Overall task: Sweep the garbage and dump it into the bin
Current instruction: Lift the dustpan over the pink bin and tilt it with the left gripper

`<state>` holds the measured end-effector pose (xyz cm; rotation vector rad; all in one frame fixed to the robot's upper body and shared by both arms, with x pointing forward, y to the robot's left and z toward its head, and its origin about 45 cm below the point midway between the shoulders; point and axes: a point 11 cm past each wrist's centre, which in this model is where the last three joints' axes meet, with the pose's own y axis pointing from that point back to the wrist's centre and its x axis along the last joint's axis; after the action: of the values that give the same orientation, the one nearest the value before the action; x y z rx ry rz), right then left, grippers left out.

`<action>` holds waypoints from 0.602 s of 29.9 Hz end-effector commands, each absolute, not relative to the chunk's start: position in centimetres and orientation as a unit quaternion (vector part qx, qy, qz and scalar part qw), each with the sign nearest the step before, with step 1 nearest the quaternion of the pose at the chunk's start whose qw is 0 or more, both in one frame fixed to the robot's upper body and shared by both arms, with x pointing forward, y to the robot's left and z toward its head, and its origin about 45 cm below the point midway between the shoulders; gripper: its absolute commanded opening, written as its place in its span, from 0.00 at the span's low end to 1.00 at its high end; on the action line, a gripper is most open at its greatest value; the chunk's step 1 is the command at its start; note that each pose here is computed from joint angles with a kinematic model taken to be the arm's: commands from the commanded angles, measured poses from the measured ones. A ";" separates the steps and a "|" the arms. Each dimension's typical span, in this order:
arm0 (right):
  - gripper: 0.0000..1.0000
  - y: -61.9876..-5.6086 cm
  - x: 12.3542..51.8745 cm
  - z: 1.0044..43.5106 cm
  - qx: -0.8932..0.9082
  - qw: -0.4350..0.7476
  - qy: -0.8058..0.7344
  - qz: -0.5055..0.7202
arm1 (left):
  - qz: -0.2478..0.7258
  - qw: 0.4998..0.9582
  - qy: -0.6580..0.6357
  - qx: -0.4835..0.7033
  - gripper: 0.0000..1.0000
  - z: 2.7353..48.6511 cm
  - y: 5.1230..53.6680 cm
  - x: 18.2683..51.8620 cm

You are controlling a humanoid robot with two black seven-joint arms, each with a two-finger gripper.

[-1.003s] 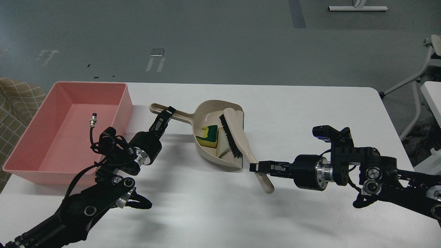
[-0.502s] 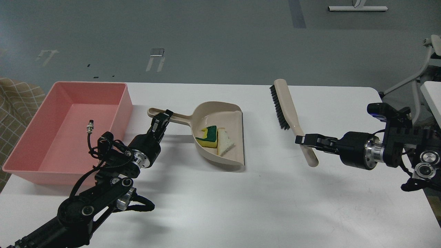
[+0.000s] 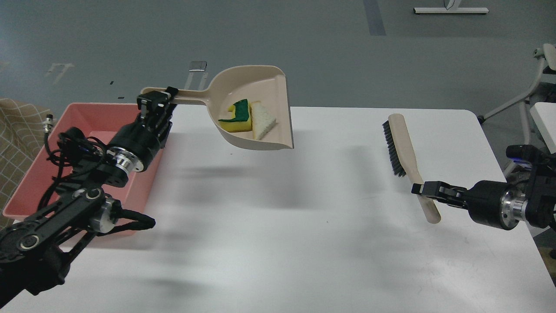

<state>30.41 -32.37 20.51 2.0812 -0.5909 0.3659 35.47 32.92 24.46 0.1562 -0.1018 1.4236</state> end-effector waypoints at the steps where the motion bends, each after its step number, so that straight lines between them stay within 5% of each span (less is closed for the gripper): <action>1: 0.00 -32.1 30.4 20.4 0.846 0.454 -0.237 0.148 | 0.657 0.743 -0.084 0.093 0.00 27.5 37.4 35.2; 18: 0.00 -31.7 29.6 19.9 0.851 0.451 -0.229 0.140 | 0.716 0.670 -0.099 0.168 0.00 31.6 56.8 27.8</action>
<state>29.74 -31.70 20.00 2.1006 -0.5673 0.3513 28.83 54.29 31.44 0.3407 -0.2093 1.5884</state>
